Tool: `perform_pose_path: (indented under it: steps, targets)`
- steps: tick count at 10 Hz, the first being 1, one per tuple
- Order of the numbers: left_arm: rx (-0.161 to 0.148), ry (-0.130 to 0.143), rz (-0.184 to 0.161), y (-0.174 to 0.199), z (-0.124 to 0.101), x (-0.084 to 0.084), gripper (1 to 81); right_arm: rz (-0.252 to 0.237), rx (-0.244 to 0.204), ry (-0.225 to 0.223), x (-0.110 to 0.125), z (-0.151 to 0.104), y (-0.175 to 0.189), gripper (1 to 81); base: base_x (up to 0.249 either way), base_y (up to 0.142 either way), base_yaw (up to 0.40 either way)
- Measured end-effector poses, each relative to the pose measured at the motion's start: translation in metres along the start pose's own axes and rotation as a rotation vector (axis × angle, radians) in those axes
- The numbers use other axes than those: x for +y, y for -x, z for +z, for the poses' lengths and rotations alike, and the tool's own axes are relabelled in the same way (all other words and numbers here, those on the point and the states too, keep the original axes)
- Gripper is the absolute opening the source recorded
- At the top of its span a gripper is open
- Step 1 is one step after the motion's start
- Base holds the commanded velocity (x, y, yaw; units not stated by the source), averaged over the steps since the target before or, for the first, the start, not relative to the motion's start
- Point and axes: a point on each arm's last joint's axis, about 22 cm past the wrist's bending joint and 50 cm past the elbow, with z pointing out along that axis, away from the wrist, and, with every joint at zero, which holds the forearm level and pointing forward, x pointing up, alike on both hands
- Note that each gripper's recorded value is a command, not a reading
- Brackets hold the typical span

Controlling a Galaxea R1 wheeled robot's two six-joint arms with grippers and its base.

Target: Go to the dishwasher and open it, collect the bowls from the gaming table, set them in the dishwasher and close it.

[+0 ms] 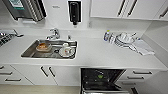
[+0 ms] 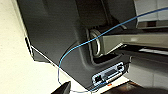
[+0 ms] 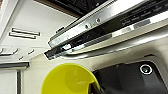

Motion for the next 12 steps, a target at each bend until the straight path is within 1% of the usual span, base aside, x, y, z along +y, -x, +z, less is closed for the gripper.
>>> perform_pose_path:
  steps: [2, 3, 4, 6, 7, 8, 10, 11, 12]
  targets:
    - [-0.041, 0.010, -0.019, 0.023, 0.004, 0.003, 81.1, -0.002, -0.005, -0.018, -0.023, 0.003, -0.038, 1.0, 0.000, 0.000, 0.000]
    - [-0.055, 0.014, -0.026, 0.029, 0.006, 0.004, 81.1, -0.002, -0.007, -0.028, -0.033, 0.007, -0.053, 1.0, 0.000, 0.000, 0.000]
    - [-0.061, 0.016, -0.029, 0.032, 0.007, 0.005, 81.1, -0.003, -0.012, -0.026, -0.040, 0.007, -0.067, 1.0, 0.000, 0.000, 0.000]
    - [-0.063, 0.016, -0.029, 0.033, 0.007, 0.005, 81.1, -0.022, 0.011, -0.028, -0.057, 0.001, -0.106, 1.0, 0.000, 0.000, 0.000]
    - [-0.062, 0.016, -0.029, 0.032, 0.007, 0.005, 81.1, -0.032, 0.020, -0.035, -0.069, 0.000, -0.124, 1.0, 0.000, 0.000, 0.000]
    - [-0.065, 0.011, -0.031, 0.034, 0.007, 0.004, 81.1, -0.037, 0.026, -0.049, -0.082, 0.004, -0.136, 1.0, 0.000, 0.000, 0.000]
    - [-0.070, -0.024, -0.033, 0.037, 0.008, -0.002, 81.1, -0.050, 0.017, -0.056, -0.098, 0.029, -0.159, 1.0, 0.000, 0.000, 0.000]
    - [-0.069, -0.027, -0.036, 0.037, 0.011, 0.001, 81.1, -0.052, 0.015, -0.051, -0.101, 0.042, -0.167, 81.1, 0.000, 0.000, 0.000]
    - [-0.069, -0.022, -0.037, 0.037, 0.013, 0.006, 81.1, -0.046, 0.006, -0.039, -0.100, 0.056, -0.170, 81.1, 0.000, 0.000, 0.000]
